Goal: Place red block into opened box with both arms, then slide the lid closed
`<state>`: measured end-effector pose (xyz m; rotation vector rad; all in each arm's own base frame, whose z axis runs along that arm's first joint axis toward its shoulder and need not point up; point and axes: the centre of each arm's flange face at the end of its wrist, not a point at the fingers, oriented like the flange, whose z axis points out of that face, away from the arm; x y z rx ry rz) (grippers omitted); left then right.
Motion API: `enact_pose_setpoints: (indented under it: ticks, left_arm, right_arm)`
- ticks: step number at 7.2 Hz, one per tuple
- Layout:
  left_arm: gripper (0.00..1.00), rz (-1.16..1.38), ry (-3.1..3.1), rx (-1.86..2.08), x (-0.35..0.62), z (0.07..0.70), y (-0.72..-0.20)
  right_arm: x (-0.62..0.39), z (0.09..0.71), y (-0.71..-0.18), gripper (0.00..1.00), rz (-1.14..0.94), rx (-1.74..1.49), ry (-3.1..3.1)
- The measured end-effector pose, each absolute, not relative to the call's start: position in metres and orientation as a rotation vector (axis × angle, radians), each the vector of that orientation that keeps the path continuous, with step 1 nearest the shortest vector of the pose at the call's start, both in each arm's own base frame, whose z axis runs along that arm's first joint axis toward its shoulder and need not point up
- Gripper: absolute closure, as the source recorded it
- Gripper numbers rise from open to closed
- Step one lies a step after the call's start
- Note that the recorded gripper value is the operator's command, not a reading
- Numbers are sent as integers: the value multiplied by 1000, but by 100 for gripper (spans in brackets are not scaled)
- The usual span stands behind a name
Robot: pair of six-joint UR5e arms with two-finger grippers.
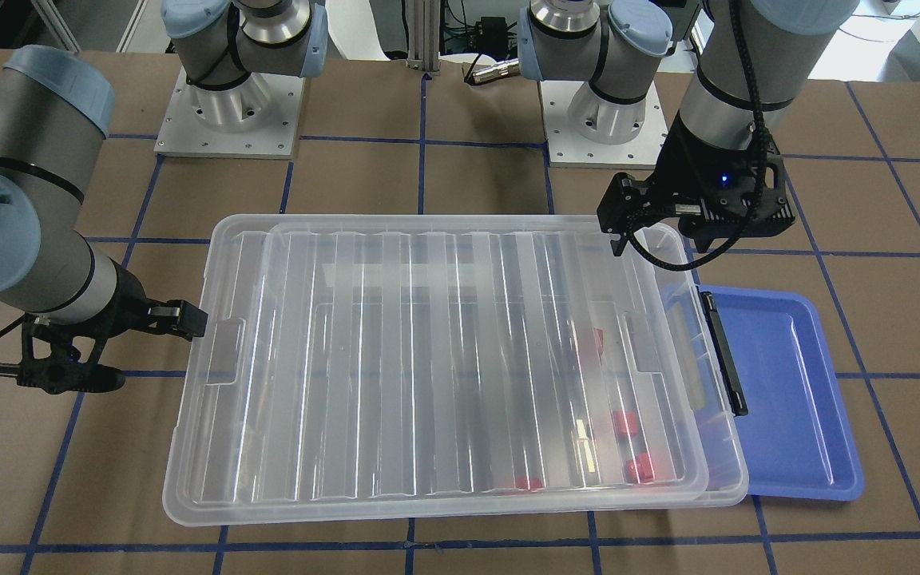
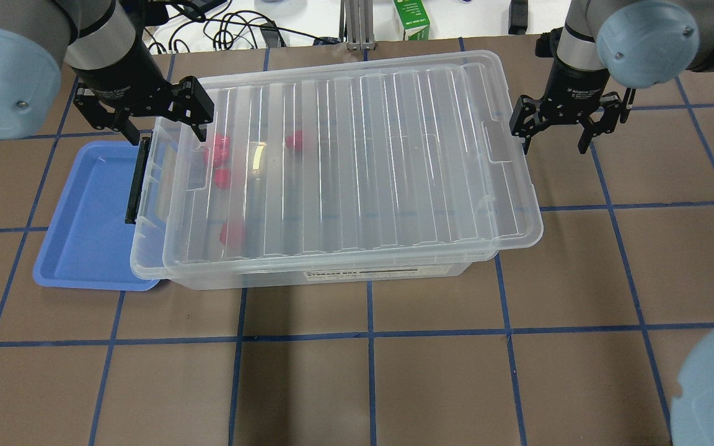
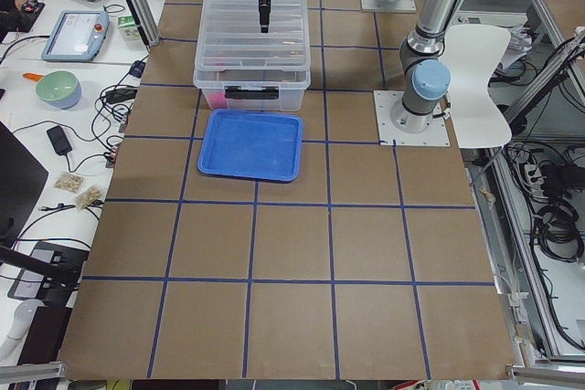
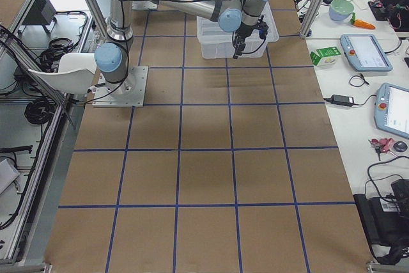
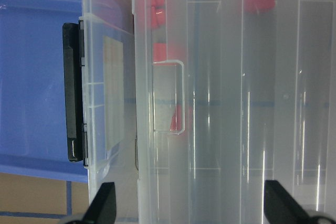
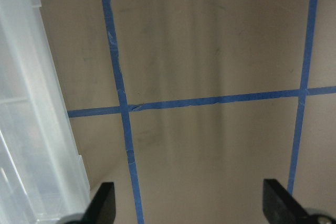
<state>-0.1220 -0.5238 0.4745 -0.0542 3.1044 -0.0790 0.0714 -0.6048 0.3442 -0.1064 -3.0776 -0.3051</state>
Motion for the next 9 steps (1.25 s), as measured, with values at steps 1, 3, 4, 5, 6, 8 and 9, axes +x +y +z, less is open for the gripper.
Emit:
enact_pose_setpoints:
  ticks: [1,3,4,5,6,8,9]
  left_arm:
    - [0,-80,3104,-54,-122,475,-524]
    - [0,-86,3104,-55,-122,476,-523]
    - [0,-87,3104,-54,-122,477,-523]
    - [0,-87,3104,-53,-122,477,-523]
    - [0,-87,3104,-53,-123,477,-523]
    - [0,-87,3104,-53,-123,476,-523]
    - [0,-87,3104,-53,-123,476,-523]
  right_arm:
    - [73,344,-605,0,-305,-105,-3081]
    - [77,342,-605,0,-309,-94,-3082]
    - [81,342,-605,0,-309,-86,-3082]
    - [83,342,-604,0,-309,-80,-3082]
    - [84,342,-604,0,-310,-78,-3086]
    - [86,346,-605,0,-299,-79,-3098]
    - [86,354,-604,0,-277,-79,-3100]
